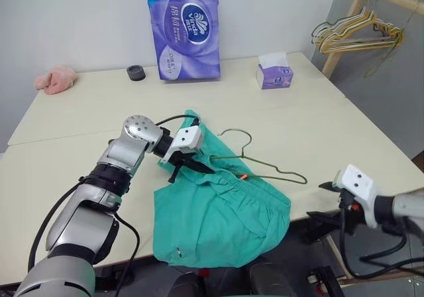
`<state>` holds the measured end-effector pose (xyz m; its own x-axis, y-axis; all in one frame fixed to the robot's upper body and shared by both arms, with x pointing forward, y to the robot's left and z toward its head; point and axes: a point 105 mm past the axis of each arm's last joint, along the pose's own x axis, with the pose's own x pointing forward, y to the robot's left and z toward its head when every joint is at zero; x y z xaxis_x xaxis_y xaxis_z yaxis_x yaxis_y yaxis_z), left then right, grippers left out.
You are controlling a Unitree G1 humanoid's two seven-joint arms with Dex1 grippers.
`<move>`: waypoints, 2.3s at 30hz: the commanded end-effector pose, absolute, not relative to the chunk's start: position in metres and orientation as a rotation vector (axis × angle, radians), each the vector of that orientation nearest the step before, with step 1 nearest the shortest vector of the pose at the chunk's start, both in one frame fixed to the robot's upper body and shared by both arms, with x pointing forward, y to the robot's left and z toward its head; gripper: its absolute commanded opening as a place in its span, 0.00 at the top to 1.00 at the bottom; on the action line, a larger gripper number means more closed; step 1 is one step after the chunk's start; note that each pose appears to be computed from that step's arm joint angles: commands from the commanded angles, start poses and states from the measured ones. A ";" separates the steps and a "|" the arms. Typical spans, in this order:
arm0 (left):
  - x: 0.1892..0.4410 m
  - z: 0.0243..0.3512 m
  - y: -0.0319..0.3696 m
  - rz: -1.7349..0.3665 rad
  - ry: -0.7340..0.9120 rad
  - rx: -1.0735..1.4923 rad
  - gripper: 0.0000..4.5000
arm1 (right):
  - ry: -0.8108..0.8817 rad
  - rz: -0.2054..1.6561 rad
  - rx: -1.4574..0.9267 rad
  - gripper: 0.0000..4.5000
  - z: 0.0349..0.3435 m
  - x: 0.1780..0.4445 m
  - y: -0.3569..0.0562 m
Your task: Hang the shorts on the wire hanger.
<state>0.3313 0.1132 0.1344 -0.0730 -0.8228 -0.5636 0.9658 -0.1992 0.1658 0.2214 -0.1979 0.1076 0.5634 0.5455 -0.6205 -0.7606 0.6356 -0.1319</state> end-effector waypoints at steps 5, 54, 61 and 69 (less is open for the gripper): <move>0.337 0.152 0.118 -1.602 0.238 0.610 1.00 | 0.542 0.695 -0.146 0.01 0.089 0.218 -0.160; 0.321 0.154 0.138 -1.604 0.367 0.629 1.00 | 0.471 0.572 -0.336 0.99 0.141 0.252 -0.214; 0.323 0.148 0.143 -1.593 0.390 0.671 1.00 | 0.471 0.577 -0.373 0.99 0.147 0.250 -0.218; 0.329 0.143 0.143 -1.559 0.384 0.707 1.00 | 0.479 0.687 -0.540 0.99 0.175 0.242 -0.213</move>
